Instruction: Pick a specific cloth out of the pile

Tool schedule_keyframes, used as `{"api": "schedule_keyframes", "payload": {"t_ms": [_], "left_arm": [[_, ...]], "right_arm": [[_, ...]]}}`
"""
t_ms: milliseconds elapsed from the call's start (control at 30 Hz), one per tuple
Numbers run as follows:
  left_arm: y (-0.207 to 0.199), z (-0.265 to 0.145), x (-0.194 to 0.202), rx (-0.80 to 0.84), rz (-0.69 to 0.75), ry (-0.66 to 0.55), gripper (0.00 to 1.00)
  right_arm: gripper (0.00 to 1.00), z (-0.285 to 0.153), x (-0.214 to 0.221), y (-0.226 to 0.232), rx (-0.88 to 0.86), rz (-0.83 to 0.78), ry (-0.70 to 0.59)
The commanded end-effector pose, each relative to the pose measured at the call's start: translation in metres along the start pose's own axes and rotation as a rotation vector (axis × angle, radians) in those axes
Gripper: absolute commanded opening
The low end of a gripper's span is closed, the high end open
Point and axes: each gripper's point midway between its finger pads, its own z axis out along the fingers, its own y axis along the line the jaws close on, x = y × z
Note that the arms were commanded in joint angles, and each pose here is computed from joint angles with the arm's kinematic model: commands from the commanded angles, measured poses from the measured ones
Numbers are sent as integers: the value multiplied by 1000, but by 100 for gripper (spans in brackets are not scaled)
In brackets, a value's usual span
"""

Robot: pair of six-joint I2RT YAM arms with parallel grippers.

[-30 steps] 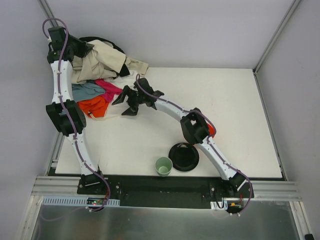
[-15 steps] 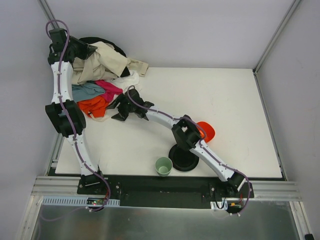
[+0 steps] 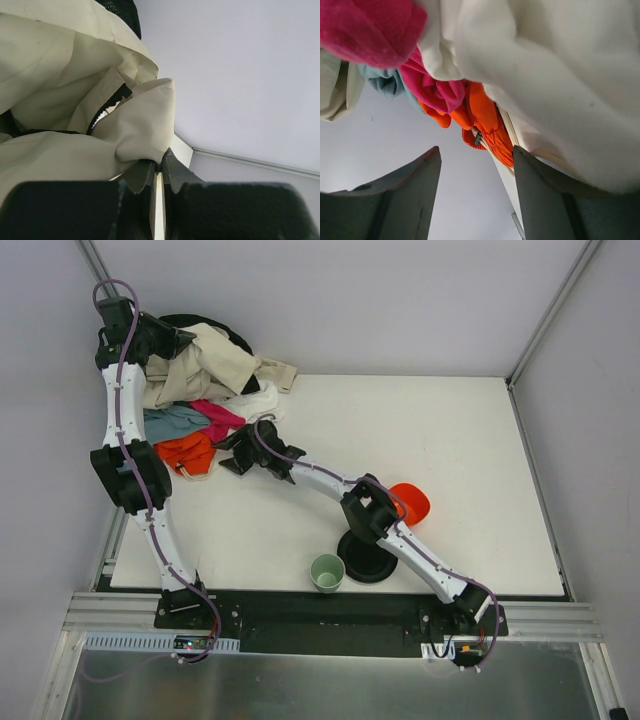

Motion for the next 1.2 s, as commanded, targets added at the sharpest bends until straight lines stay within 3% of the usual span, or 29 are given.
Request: {"api": "schedule_keyframes", "payload": {"t_ms": [0, 167, 200, 300, 400, 467, 533, 800, 933, 1167], "left_arm": [[-40, -25, -5, 107, 66, -30, 0], [7, -13, 3, -9, 91, -24, 0], [22, -11, 6, -51, 89, -21, 5], [70, -10, 23, -187, 40, 9, 30], [110, -15, 33, -329, 34, 17, 65], [129, -24, 37, -426, 61, 29, 77], [136, -35, 38, -477, 105, 37, 84], [141, -92, 66, -525, 209, 58, 93], [167, -137, 81, -648, 249, 25, 96], [248, -167, 90, -770, -52, 67, 96]], "right_arm": [[60, 14, -6, -23, 35, 159, -53], [52, 13, -10, -22, 21, 180, -26], [51, 12, -13, -21, 13, 184, -16], [52, 0, -22, -1, -30, 163, 30], [58, -18, -34, 13, -37, 97, 63], [64, -29, -40, 22, -40, 73, 81], [68, -37, -46, 27, -42, 62, 102], [75, -56, -90, 46, -71, 47, 77], [76, -66, -100, 52, -75, 31, 78], [77, -78, -95, 63, -87, -4, 104]]}}
